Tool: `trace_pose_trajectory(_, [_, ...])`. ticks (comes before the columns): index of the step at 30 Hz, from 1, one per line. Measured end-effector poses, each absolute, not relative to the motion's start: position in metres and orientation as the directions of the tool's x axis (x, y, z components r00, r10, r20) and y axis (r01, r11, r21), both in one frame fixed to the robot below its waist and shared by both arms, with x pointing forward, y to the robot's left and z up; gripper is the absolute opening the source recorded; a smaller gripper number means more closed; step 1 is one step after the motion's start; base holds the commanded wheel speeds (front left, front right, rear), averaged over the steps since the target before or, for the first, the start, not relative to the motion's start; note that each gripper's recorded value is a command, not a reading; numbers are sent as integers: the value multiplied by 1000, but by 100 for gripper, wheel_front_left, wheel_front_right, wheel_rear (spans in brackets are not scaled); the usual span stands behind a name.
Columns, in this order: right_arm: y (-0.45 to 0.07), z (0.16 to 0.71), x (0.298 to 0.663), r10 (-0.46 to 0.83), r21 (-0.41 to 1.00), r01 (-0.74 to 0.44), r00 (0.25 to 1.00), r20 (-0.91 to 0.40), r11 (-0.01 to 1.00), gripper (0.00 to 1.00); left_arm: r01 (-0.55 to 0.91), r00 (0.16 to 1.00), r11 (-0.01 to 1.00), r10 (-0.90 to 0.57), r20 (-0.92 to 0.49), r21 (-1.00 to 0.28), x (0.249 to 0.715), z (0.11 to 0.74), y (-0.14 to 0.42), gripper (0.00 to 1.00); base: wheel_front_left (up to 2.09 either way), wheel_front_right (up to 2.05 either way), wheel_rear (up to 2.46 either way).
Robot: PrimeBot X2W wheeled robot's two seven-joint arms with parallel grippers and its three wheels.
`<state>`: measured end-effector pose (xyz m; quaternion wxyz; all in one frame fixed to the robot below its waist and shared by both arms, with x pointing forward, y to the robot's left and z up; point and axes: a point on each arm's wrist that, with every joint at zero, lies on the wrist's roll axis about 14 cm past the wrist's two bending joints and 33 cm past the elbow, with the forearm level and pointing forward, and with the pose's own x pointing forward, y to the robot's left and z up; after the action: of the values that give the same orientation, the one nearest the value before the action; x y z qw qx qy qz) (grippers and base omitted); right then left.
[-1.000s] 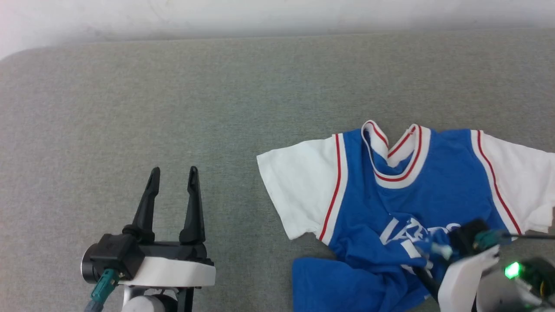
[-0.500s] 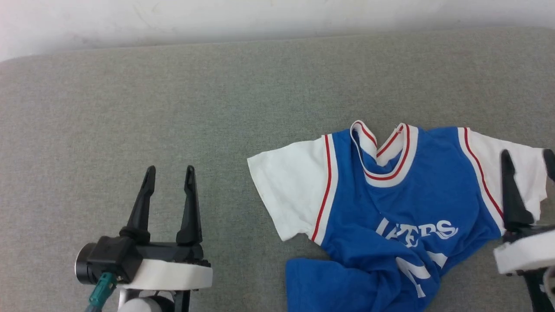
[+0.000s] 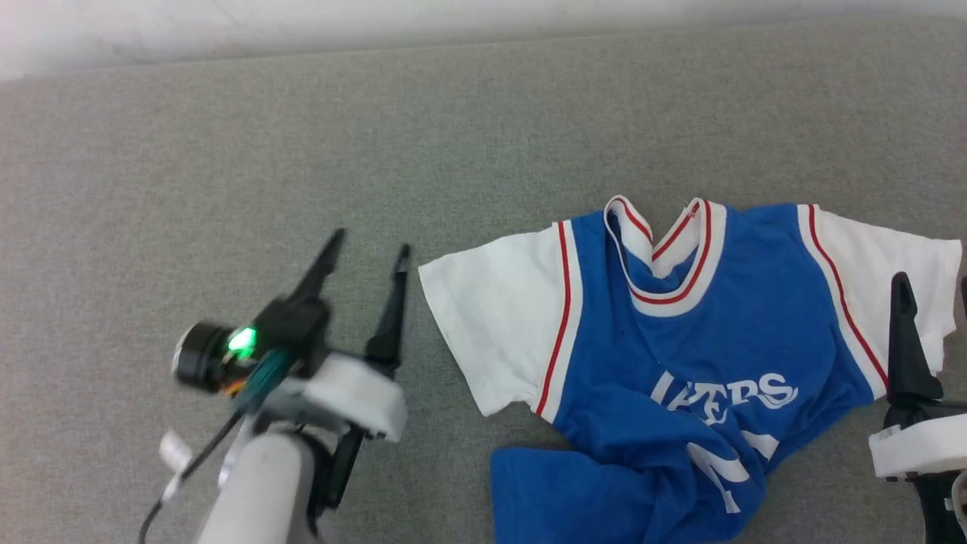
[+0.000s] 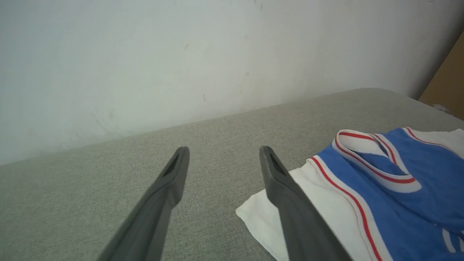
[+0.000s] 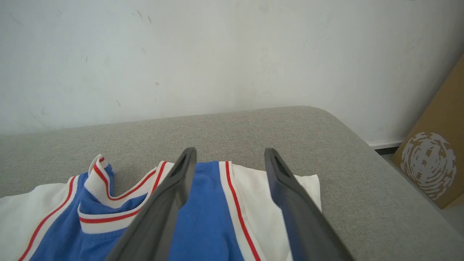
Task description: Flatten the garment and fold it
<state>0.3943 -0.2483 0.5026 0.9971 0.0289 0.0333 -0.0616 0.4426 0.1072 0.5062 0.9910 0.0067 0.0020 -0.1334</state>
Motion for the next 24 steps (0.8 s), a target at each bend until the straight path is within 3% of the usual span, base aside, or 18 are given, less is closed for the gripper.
trace_pose_trajectory(4, [-246,494,398,-114,55,119,989,-96,991,100,336,919,941,-316,-234,47,457,472,93,100,0,0,0])
trace_pose_trajectory(11, [-244,478,399,-110,63,120,983,-144,991,100,429,803,902,-358,-476,45,459,430,77,100,0,0,0])
trace_pose_trajectory(20, [-250,466,397,-128,75,143,975,-181,987,100,495,696,868,-372,-614,36,455,394,68,100,0,0,0])
trace_pose_trajectory(21, [-251,464,396,-130,75,146,974,-186,986,100,504,687,863,-380,-620,30,455,393,64,91,0,0,0])
trace_pose_trajectory(22, [-251,463,396,-132,74,148,973,-190,986,100,513,680,858,-388,-622,26,456,393,61,35,0,0,0])
trace_pose_trajectory(23, [-252,461,396,-133,73,150,972,-194,986,100,522,675,853,-397,-622,22,456,392,58,0,0,0,0])
trace_pose_trajectory(24, [-252,460,396,-135,72,151,971,-197,986,100,529,667,848,-404,-626,17,456,391,56,0,0,0,0])
